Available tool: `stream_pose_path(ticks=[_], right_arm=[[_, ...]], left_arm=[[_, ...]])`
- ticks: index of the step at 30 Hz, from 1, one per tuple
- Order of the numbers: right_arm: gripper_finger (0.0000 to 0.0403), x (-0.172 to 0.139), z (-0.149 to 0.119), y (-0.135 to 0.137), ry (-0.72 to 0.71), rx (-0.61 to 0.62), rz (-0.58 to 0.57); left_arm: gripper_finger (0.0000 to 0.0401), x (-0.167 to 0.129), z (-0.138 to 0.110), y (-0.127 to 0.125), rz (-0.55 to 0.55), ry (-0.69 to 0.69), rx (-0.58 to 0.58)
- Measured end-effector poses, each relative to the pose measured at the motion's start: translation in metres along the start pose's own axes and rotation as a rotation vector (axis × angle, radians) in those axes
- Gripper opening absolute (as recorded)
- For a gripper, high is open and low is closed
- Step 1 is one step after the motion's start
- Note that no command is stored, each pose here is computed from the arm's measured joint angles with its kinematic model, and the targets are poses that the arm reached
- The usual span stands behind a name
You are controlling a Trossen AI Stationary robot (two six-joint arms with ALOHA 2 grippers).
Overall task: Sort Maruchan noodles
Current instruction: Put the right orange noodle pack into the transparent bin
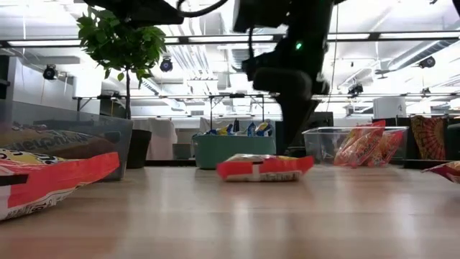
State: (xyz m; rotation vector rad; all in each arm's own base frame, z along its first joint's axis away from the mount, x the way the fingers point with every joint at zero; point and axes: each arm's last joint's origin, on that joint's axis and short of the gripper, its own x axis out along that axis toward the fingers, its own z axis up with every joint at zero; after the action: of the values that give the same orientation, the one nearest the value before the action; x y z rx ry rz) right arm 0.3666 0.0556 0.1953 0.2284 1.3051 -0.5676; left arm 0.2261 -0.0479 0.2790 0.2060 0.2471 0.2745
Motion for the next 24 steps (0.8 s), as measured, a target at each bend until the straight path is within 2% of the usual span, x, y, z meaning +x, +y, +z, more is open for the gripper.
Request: stream_pose_path(ticks=[7,11,18,24], right_arm=[[0.0009,-0.021,-0.008,-0.027,-0.021,-0.032,0.03],[0.0009,-0.019,-0.023,-0.041,-0.05,-0.007,0.131],[0.0009,0.001,-0.047,-0.077,-0.169,0.206,0.291],[0.0009,0.013,-0.059,-0.106,-0.245,0.409,0.33]], left_arm=[[0.0037,0.005,-0.003,-0.004,-0.005,0.012,0.0],[0.0037,0.016,-0.011,-0.012,-0.07,0.048,0.022],[0.0037,0.052,-0.017,-0.03,-0.173,0.165,0.128],[0.0037,0.096,-0.024,-0.05,-0.221,0.362,0.259]])
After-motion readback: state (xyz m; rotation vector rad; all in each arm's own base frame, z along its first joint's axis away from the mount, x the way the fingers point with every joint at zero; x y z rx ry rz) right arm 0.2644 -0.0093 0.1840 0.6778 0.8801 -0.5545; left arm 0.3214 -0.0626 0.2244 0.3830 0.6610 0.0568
